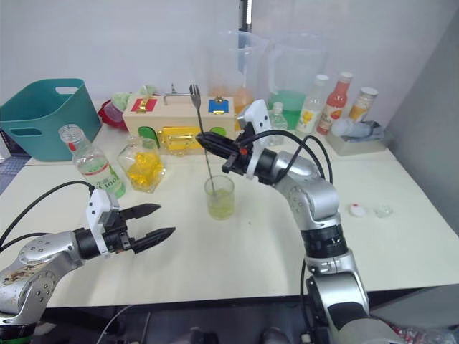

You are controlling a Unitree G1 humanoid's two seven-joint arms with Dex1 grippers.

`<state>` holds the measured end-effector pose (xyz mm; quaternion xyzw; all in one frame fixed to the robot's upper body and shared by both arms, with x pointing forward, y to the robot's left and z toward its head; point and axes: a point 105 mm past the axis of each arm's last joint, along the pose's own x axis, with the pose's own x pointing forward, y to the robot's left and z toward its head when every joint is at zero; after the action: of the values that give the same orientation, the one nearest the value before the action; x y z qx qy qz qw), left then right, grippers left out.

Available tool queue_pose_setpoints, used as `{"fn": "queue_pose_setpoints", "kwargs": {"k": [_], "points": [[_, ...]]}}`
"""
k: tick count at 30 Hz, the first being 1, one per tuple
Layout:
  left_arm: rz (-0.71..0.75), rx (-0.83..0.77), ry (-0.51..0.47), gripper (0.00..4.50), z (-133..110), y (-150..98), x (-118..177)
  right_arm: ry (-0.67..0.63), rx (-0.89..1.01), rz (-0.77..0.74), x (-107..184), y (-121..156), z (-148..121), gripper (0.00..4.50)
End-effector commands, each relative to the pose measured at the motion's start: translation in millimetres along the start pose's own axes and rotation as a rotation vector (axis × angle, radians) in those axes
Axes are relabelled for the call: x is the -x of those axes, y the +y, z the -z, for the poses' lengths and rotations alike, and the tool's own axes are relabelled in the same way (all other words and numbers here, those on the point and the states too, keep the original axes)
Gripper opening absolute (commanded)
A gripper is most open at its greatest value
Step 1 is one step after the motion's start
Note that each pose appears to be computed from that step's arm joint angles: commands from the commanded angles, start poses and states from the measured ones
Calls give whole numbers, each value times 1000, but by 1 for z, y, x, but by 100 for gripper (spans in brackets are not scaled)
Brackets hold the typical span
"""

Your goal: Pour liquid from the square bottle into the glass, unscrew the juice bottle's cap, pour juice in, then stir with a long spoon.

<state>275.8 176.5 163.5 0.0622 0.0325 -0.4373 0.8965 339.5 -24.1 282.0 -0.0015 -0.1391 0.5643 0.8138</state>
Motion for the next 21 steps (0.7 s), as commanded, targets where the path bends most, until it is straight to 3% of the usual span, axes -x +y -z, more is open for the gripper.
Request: {"fn": "queue_pose_setpoints", "kwargs": {"k": [1, 11, 21], "points": [[7, -44, -18, 446, -8, 0, 0, 28, 55, -34, 4, 7, -7, 0], [11, -47, -13, 446, -7, -1, 1, 99, 189, 47, 15, -9, -6, 0], [0, -55, -9, 446, -7, -1, 3, -54, 123, 116, 2, -19, -12, 0]]}}
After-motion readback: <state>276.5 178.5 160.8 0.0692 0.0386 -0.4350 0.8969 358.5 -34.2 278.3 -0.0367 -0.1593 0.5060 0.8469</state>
